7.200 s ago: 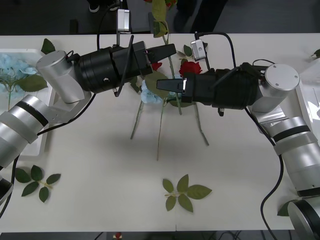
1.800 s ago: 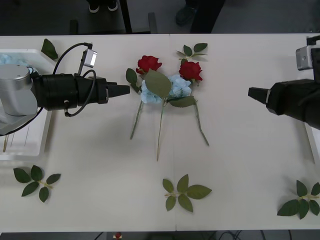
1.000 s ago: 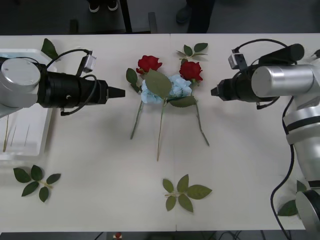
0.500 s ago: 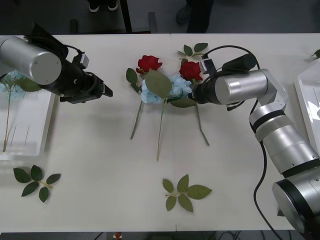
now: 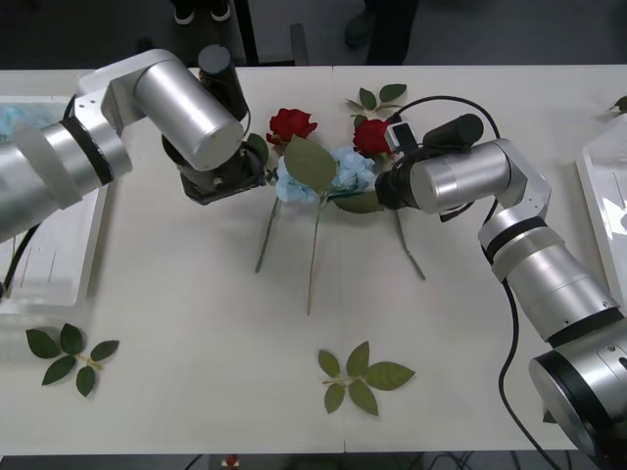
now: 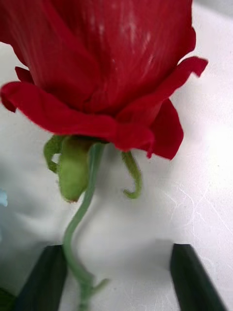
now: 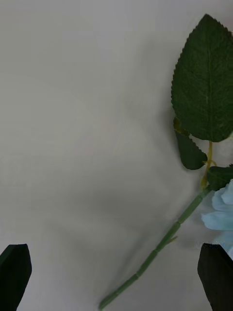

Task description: Place the red flowers into the right box and the blue flowers into the left box. If a person shows an open palm, hand one flower to the person first, then continue sorting.

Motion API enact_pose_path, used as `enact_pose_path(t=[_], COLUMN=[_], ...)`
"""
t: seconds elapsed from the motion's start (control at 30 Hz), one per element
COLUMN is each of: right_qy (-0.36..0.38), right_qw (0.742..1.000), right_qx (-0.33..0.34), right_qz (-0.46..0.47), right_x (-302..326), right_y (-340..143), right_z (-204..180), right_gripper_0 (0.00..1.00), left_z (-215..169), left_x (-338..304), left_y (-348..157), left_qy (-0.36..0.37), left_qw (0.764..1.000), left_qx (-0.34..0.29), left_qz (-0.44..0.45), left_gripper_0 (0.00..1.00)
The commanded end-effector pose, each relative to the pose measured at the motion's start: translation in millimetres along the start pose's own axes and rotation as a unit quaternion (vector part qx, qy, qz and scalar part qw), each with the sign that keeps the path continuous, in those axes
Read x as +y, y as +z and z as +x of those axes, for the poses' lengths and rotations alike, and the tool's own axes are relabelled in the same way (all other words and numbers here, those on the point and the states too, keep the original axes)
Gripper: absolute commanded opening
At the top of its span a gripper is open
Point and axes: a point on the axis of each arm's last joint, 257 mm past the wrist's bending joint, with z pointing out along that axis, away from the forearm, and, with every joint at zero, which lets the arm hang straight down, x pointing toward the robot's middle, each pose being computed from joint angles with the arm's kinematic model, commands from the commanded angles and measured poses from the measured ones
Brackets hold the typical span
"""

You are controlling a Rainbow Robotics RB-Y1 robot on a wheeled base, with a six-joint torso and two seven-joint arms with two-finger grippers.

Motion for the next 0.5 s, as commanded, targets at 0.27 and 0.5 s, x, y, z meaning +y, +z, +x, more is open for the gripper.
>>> enact_pose_path(t=[0.27, 0.5], right_qy=[-0.01, -0.001], right_qw=[1.0, 1.0], right_qx=[-0.011, -0.013], right_qz=[0.011, 0.008], right_x=[12, 9], right_y=[-3, -41], right_z=[-17, -48], right_gripper_0=[0.0, 0.0], left_z=[4, 13], left_x=[-46, -49], left_y=[15, 39], left_qy=[0.032, 0.047], left_qw=[0.999, 0.998], left_qx=[-0.029, -0.042], left_qz=[0.002, 0.0], left_gripper_0=[1.0, 1.0])
